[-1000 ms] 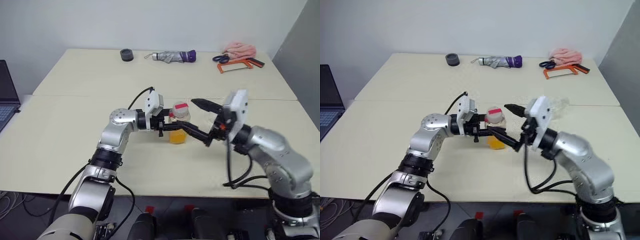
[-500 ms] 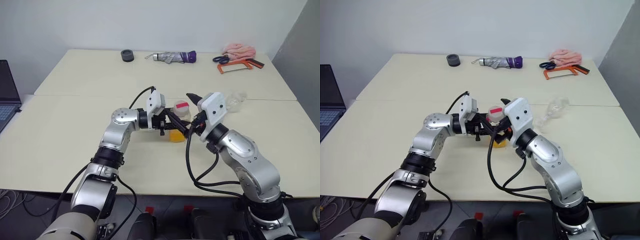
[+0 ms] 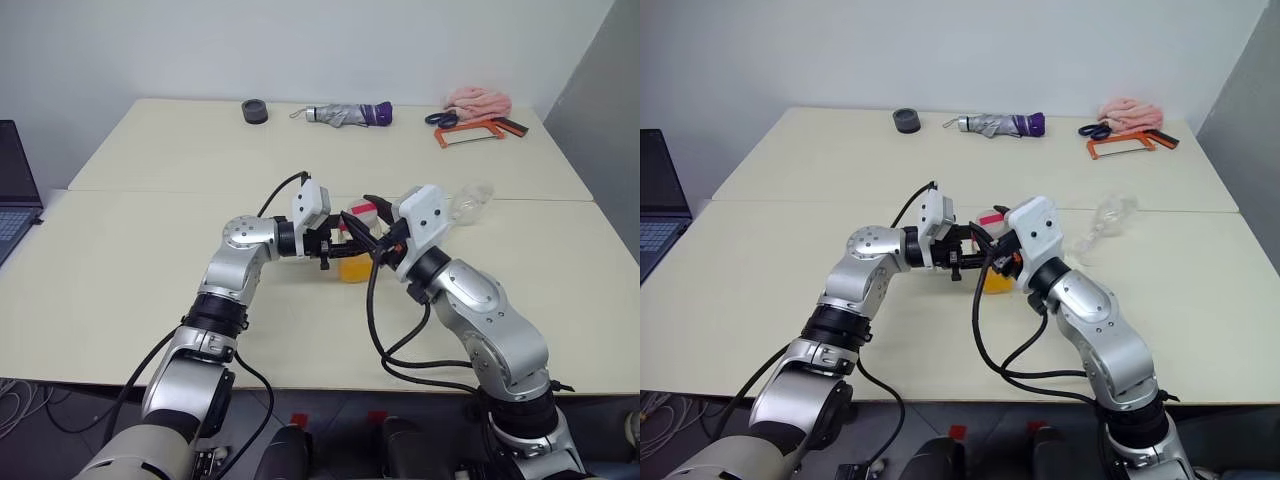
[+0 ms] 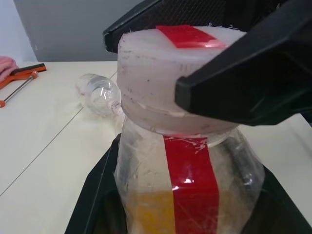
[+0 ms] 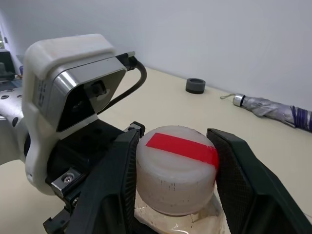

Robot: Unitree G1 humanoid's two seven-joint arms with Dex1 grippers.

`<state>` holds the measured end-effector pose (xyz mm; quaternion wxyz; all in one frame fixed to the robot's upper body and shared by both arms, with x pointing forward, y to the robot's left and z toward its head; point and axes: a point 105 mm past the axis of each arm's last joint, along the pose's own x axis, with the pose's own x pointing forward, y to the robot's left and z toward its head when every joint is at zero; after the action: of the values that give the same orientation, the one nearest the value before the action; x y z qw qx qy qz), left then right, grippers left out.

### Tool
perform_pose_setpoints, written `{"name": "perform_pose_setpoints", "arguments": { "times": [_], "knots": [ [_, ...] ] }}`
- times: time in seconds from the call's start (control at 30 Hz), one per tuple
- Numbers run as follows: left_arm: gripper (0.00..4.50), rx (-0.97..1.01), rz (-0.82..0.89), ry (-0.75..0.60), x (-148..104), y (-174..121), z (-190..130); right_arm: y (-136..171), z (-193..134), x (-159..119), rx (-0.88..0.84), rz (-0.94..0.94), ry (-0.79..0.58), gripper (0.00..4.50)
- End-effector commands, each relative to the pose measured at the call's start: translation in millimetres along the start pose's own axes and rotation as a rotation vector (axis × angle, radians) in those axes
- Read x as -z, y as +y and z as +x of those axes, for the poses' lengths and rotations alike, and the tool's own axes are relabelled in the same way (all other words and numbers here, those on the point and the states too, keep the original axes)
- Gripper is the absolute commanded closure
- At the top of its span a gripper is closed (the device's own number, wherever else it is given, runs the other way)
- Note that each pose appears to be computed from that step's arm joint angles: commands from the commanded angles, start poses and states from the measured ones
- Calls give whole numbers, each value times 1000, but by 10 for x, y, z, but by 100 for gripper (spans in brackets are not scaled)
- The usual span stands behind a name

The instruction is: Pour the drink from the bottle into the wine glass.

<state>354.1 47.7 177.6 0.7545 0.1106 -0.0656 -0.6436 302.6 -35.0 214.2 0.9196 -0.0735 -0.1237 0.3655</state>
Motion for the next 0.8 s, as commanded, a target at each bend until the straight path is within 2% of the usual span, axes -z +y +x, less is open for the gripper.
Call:
{"name": "perform_pose_setpoints", "arguments": {
  "times": [0.03,0.1,0.17,0.3,0.4,0.43,0.57,0.7,0.8],
  "knots": [
    [267,43,44,-25,-166,-2,-12,223,-44,-138,-320,-34,-70,263],
    [267,84,51,-12,-180,-25,-33,185,-62,-129,-474,-45,-33,263],
    [267,116,60,-5,-206,-37,-49,66,-39,-142,-559,-17,10,263],
    [268,127,69,-15,-268,-24,-52,-204,27,-185,-549,5,35,263],
    [268,116,63,-20,-262,-24,-56,-337,-12,-166,-475,2,32,263],
    [268,110,59,-23,-258,-29,-59,-353,-51,-176,-459,11,26,190],
    [268,103,48,-26,-238,-55,-74,-311,-238,-284,-419,18,-1,58],
    [268,94,39,-24,-227,-52,-99,-133,-374,-374,-406,8,-18,55],
    [268,93,36,-20,-222,-41,-99,-37,-269,-407,-313,-59,-51,55]
  ]
}}
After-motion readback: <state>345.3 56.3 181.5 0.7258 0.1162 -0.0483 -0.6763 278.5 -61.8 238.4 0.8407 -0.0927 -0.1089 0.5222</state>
